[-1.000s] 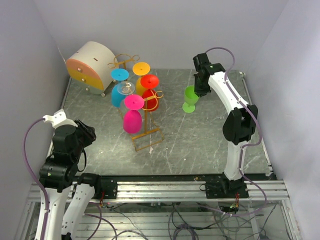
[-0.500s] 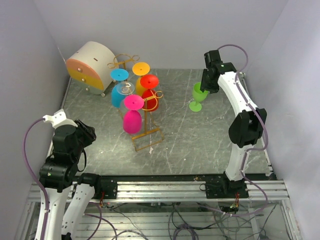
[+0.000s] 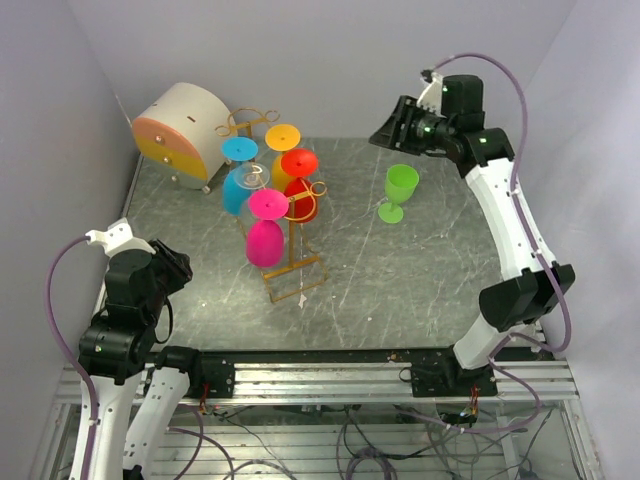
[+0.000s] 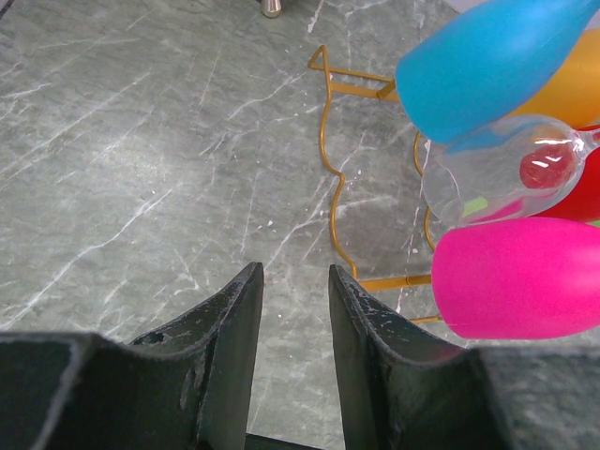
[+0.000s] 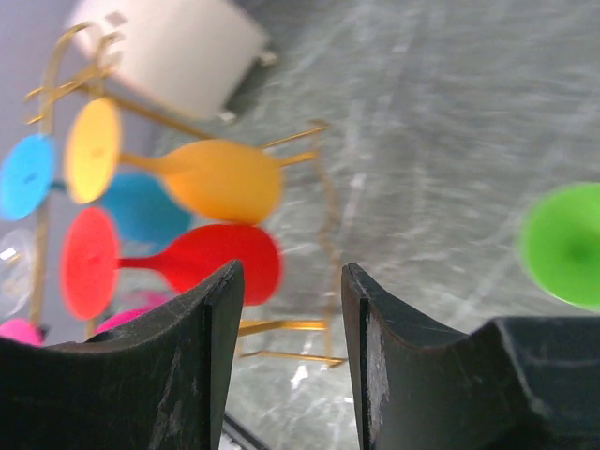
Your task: Take the wine glass off the wine glass rack
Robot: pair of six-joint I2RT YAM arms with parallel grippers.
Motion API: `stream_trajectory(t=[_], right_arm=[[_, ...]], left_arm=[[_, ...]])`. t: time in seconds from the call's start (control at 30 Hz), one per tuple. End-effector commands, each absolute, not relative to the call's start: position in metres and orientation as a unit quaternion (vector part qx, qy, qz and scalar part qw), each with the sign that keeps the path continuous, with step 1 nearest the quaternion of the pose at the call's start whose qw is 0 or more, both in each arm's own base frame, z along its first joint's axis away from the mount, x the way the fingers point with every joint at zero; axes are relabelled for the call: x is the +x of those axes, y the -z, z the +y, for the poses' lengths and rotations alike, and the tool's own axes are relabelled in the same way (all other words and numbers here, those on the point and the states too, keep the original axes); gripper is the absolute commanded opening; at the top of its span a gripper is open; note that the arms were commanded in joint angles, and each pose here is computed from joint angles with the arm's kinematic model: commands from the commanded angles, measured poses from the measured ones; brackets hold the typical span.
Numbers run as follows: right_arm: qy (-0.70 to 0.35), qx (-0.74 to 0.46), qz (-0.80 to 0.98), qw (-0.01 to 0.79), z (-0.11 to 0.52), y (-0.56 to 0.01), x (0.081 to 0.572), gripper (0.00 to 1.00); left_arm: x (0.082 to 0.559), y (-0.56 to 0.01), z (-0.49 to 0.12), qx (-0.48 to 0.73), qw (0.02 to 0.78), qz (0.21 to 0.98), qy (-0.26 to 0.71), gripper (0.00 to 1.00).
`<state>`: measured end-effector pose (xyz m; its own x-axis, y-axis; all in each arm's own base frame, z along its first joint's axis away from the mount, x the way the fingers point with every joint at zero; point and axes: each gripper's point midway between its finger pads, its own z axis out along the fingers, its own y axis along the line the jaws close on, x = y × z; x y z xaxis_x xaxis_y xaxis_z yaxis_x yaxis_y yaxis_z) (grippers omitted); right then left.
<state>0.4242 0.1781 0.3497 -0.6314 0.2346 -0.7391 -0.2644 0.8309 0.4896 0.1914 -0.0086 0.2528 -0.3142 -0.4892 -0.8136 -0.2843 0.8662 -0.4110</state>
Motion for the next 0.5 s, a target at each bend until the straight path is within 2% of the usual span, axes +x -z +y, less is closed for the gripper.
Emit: stream_trajectory(t=[0.0,0.17,0.47], right_arm=[[-0.449,-0.112,0.807,0.366,0.257,-0.364,0.399,0.46],[-0.503,-0.158,0.778,0.341,0.291,-0.376,0.381,0.45],[-0.532,-0.175,0.764,0.32,0.315,-0.375,0.372,0.44]], left_arm=[[0.196,-0.259,-0.008,-0.237,0.547,0.797,0.097,0.45],[0.195,-0.259,-0.008,-0.237,0.548,0.796,0.097,0.45],[0.196,-0.259,-0.008,-0.236,0.548,0.797,0.097,0.45]])
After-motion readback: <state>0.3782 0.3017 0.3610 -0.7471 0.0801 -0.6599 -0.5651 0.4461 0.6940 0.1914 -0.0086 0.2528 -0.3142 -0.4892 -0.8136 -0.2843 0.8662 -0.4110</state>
